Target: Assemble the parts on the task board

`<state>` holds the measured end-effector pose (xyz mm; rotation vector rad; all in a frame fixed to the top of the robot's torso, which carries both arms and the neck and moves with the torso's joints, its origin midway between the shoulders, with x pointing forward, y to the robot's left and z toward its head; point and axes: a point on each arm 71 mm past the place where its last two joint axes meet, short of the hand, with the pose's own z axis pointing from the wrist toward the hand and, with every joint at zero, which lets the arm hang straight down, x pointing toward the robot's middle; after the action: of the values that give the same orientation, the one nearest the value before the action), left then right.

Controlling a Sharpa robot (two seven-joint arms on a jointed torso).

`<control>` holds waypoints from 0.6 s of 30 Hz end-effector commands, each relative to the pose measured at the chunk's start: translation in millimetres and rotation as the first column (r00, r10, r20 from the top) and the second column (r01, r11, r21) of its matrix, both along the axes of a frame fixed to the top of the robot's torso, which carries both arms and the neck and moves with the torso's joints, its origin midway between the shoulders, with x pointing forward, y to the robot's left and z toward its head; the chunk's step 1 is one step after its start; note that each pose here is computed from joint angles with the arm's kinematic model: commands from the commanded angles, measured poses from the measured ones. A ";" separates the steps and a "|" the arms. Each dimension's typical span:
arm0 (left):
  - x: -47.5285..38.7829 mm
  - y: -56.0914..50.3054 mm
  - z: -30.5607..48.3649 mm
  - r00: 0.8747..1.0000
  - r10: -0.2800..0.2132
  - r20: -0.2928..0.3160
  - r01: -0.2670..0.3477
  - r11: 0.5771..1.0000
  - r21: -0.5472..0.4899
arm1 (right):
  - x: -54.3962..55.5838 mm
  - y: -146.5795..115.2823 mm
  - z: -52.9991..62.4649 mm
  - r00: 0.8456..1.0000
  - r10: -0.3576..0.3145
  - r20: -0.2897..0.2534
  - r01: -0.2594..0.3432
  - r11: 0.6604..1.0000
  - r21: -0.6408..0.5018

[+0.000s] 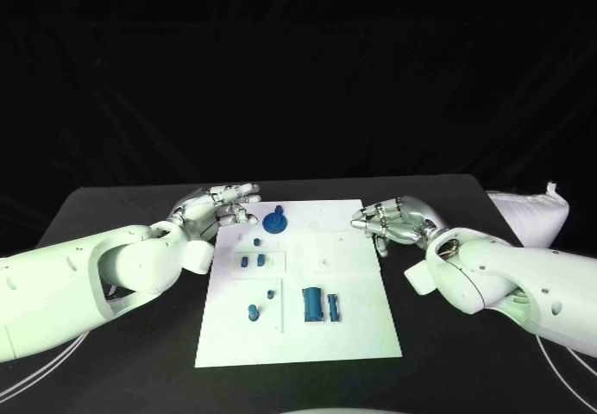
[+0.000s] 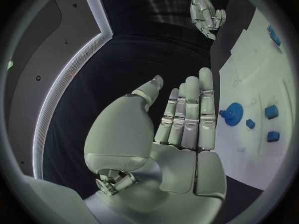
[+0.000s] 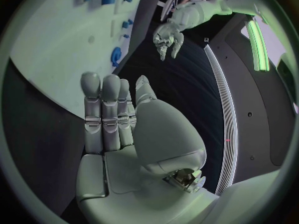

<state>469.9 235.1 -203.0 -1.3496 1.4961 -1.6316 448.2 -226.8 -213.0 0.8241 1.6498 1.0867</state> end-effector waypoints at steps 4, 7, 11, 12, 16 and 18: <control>20.8 7.4 -6.2 0.991 0.118 0.060 -0.117 0.993 -0.019 | 34.4 -6.6 -3.2 0.996 -0.080 -0.026 0.084 0.947 0.308; 30.7 10.1 -9.5 0.984 0.161 0.079 -0.161 0.987 -0.013 | 46.5 -6.8 -5.3 0.997 -0.080 -0.017 0.082 0.938 0.337; 42.9 13.9 -13.4 0.969 0.219 0.111 -0.220 0.975 0.000 | 61.4 -6.5 -8.8 0.996 -0.084 -0.008 0.081 0.928 0.364; 45.3 14.3 -14.0 0.966 0.230 0.118 -0.232 0.973 0.002 | 64.4 -6.7 -9.6 0.996 -0.086 -0.005 0.082 0.926 0.368; 51.9 14.5 -15.9 0.957 0.257 0.137 -0.261 0.965 0.008 | 72.5 -8.4 -11.7 0.996 -0.090 0.006 0.081 0.926 0.369; 50.3 12.2 -19.1 0.973 0.211 0.091 -0.214 0.977 0.023 | 71.8 -11.4 -14.2 0.991 -0.136 -0.015 0.134 0.942 0.306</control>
<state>521.0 247.6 -222.0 -1.3504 1.2693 -1.5021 520.8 -239.0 -227.1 1.1179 1.4102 1.2659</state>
